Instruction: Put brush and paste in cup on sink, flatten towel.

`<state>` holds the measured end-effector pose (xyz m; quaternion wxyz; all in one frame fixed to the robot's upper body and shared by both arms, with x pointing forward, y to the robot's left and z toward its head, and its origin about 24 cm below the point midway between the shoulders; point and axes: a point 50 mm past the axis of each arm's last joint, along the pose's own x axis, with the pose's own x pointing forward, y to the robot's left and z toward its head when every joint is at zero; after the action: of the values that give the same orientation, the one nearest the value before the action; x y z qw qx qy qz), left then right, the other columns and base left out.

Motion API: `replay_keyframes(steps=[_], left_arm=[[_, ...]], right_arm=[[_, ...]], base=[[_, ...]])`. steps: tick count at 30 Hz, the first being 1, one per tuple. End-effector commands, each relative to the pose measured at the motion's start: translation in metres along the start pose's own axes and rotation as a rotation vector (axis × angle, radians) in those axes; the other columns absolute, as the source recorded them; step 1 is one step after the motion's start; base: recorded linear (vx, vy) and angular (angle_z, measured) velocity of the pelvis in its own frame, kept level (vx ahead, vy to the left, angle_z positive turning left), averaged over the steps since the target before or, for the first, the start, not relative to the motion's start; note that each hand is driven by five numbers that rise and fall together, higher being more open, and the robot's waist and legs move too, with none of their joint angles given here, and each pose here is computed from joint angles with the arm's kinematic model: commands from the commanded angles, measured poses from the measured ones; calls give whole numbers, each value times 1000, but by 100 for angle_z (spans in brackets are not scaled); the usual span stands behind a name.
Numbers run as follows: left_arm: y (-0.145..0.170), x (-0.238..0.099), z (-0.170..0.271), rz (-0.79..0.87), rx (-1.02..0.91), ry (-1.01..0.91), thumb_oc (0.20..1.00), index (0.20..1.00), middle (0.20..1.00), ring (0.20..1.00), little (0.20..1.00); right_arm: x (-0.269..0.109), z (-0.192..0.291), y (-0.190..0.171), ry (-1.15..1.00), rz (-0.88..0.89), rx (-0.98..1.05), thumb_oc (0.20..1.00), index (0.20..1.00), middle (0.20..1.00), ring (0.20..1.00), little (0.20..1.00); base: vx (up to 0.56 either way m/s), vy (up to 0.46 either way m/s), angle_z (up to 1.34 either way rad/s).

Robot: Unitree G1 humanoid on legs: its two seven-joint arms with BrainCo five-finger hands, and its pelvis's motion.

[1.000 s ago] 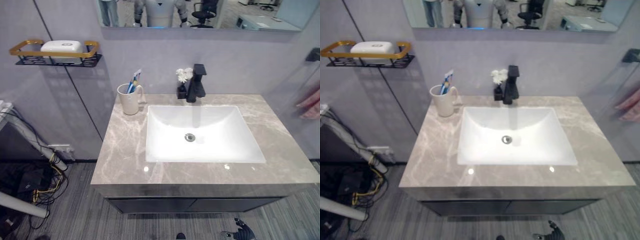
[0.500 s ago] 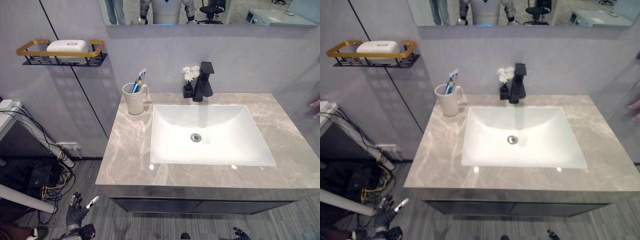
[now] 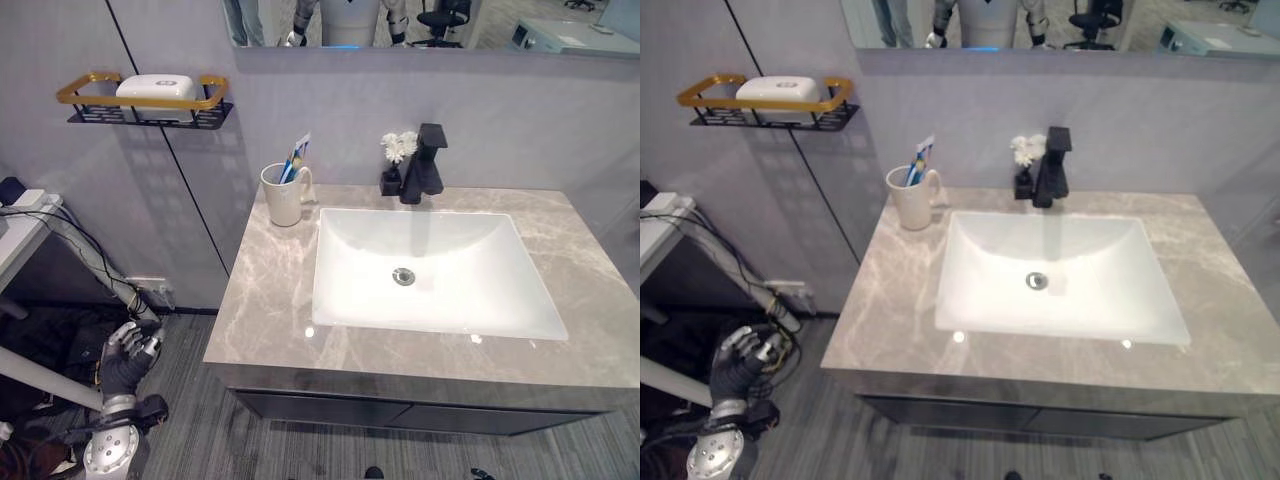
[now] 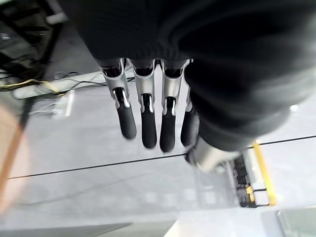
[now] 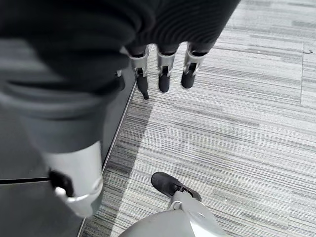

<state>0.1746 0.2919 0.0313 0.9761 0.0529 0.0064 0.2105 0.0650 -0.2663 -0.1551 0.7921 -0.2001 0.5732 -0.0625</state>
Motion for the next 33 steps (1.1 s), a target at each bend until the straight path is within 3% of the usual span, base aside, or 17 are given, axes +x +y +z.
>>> replay_keyframes(steps=[1, 15, 33], left_arm=[[1, 10, 42, -68, 66, -213, 200, 200, 200, 200, 200], [-21, 20, 77, -219, 101, -367, 200, 200, 200, 200, 200], [-32, 11, 77, -392, -78, -299, 200, 200, 200, 200, 200]], right_arm=[[3, 10, 1, -5, -7, 7, 1000, 1000, 1000, 1000, 1000], [0, -8, 4, 59, 6, -29, 1000, 1000, 1000, 1000, 1000], [2, -6, -3, 59, 12, -102, 1000, 1000, 1000, 1000, 1000]], base=[[-11, 115, 12], [19, 90, 19], [107, -64, -1]])
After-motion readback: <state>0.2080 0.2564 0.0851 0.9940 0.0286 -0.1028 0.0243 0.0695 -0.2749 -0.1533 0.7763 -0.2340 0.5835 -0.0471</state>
